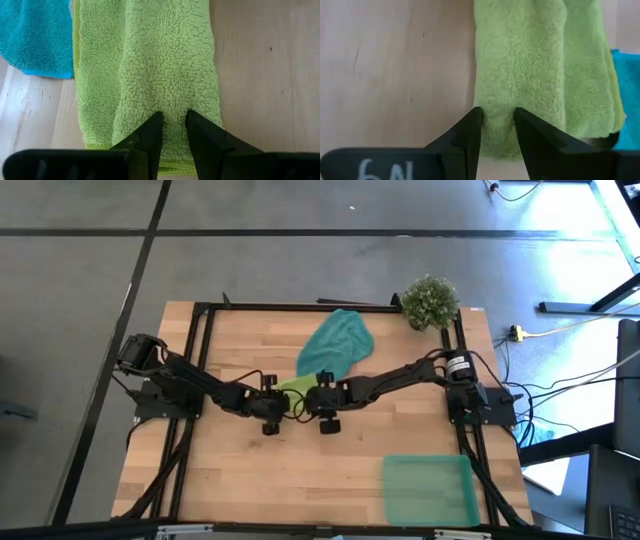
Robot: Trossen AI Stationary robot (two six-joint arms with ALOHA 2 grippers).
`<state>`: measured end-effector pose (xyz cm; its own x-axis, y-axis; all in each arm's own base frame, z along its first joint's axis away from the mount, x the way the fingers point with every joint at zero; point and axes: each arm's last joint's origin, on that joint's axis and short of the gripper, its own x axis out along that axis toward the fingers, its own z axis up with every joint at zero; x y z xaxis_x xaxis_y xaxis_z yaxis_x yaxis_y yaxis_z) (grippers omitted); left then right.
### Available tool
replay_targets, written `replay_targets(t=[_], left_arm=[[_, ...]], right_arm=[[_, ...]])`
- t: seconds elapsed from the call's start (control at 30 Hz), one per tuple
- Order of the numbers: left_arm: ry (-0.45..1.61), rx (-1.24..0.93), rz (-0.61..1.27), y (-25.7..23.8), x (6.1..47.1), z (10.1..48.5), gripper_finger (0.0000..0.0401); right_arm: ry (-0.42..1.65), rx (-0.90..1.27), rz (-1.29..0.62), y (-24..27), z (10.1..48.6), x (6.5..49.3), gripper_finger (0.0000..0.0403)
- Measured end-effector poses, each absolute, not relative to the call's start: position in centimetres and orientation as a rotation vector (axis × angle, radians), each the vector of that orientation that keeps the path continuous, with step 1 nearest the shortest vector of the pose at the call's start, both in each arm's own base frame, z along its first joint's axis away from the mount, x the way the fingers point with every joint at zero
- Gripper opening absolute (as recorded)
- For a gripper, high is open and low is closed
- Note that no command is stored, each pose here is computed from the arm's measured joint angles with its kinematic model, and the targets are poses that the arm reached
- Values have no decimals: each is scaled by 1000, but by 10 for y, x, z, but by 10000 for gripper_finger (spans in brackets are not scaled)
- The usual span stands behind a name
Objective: Roll microfiber towels into tight, uniform cylinder then place into a basket
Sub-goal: Roll the green microfiber cloth
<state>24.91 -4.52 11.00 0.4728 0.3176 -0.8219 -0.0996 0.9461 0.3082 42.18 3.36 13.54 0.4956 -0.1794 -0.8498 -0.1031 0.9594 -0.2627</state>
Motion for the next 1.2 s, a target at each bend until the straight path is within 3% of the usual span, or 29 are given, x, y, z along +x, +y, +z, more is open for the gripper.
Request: replay_targets(t=[0.43,0.53,0.67,0.8,1.0,1.2], left_arm=[[1053,233,257,-45,249,110,89],[1052,233,257,-45,249,110,89],[1055,232,254,-45,249,110,89],[1059,227,242,-46,248,109,89],[1086,209,204,-47,245,112,89],[1094,156,52,-54,237,127,89]], right_arm=[[1073,-274,-71,29,122,426,119],[1087,-281,-112,28,114,427,92],[1097,-279,-88,28,113,426,19],[1119,-232,-24,28,120,430,13],[1172,-3,138,25,139,439,6],[1146,261,269,12,153,445,6]])
